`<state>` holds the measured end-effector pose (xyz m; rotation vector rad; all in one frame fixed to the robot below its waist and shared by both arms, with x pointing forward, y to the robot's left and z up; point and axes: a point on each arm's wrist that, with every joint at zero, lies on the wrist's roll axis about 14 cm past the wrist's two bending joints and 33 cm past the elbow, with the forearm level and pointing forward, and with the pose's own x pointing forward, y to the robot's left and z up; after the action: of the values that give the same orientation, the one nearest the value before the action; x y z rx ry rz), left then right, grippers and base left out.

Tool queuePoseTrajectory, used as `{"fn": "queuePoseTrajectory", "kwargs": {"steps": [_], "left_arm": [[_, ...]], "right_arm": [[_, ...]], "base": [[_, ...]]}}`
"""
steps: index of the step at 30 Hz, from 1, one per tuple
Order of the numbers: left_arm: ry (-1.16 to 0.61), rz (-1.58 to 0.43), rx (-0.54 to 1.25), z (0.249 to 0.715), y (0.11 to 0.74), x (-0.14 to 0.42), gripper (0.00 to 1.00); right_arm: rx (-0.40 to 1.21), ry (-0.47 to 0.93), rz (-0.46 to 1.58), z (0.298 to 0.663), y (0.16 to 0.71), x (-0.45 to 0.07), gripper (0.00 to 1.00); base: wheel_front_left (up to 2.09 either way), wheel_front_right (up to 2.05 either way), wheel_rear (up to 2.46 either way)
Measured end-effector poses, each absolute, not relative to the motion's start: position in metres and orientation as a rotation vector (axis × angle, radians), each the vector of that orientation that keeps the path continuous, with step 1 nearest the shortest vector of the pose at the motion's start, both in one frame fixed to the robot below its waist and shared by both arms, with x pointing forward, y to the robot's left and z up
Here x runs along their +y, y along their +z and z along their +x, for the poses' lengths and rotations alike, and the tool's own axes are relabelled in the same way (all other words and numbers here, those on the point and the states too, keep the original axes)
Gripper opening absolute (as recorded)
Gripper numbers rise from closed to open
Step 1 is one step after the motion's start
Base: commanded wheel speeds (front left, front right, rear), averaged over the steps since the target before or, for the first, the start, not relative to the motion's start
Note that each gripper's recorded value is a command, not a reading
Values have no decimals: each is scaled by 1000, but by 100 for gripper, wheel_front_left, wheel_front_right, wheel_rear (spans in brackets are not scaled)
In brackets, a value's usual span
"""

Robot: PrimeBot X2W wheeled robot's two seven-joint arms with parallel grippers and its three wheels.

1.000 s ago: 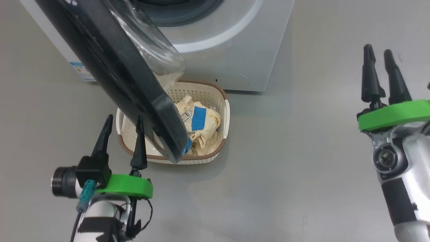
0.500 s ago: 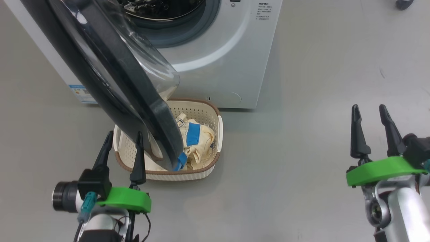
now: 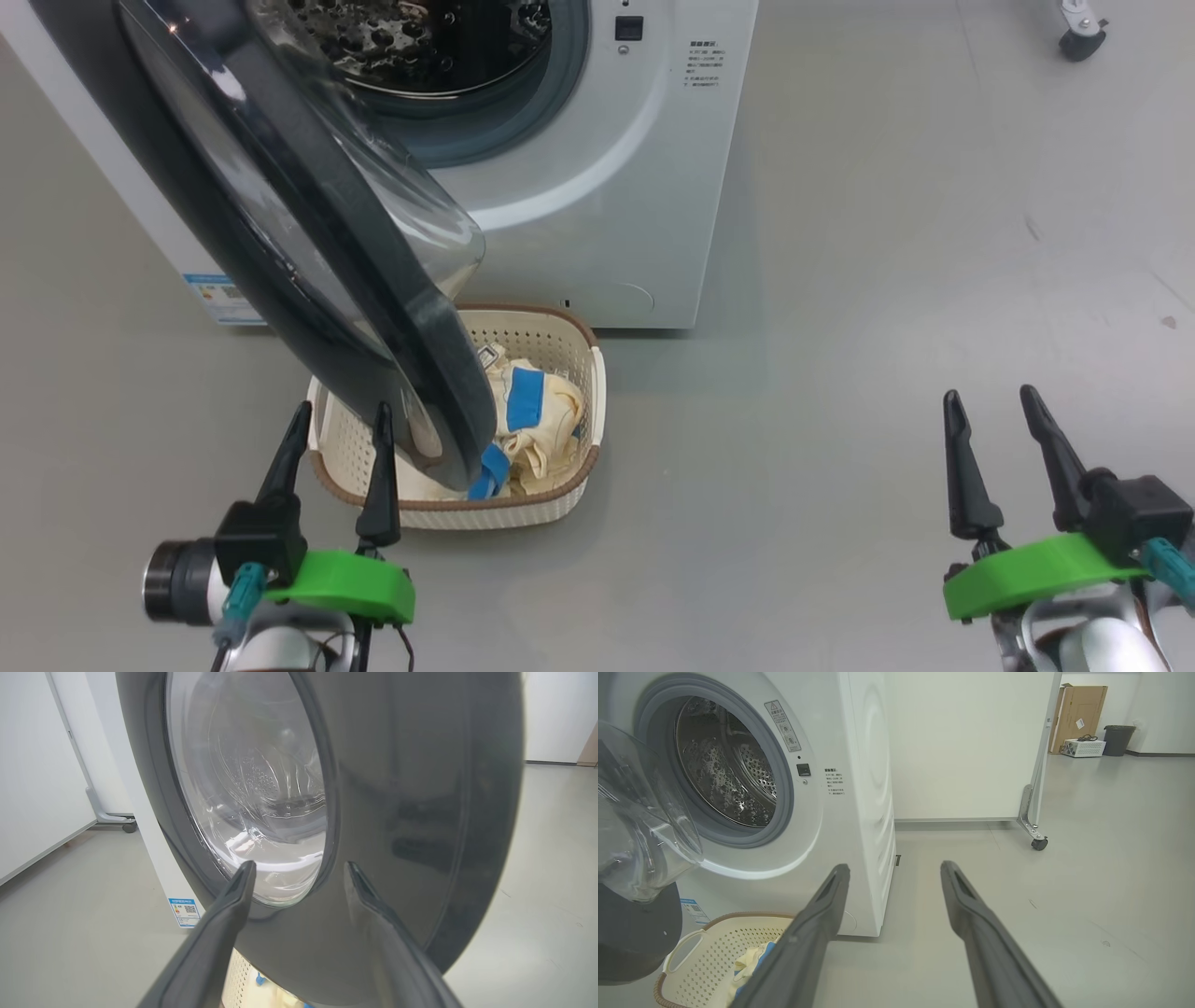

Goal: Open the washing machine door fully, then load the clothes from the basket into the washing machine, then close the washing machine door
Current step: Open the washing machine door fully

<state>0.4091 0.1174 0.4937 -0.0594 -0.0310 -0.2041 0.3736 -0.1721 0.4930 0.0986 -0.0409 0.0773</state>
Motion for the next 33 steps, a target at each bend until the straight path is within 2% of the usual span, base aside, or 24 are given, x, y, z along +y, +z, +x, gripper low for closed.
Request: {"fn": "queuePoseTrajectory", "kwargs": {"steps": [31, 33], "left_arm": [[-191, -59, -15, 403, 489, 122, 100], [-192, -60, -12, 403, 487, 121, 97]], "right_arm": [[-22, 101, 133, 366, 488, -162, 100], [-20, 99, 133, 366, 487, -162, 100]], "base": [[0, 0, 0], [0, 0, 0]]}}
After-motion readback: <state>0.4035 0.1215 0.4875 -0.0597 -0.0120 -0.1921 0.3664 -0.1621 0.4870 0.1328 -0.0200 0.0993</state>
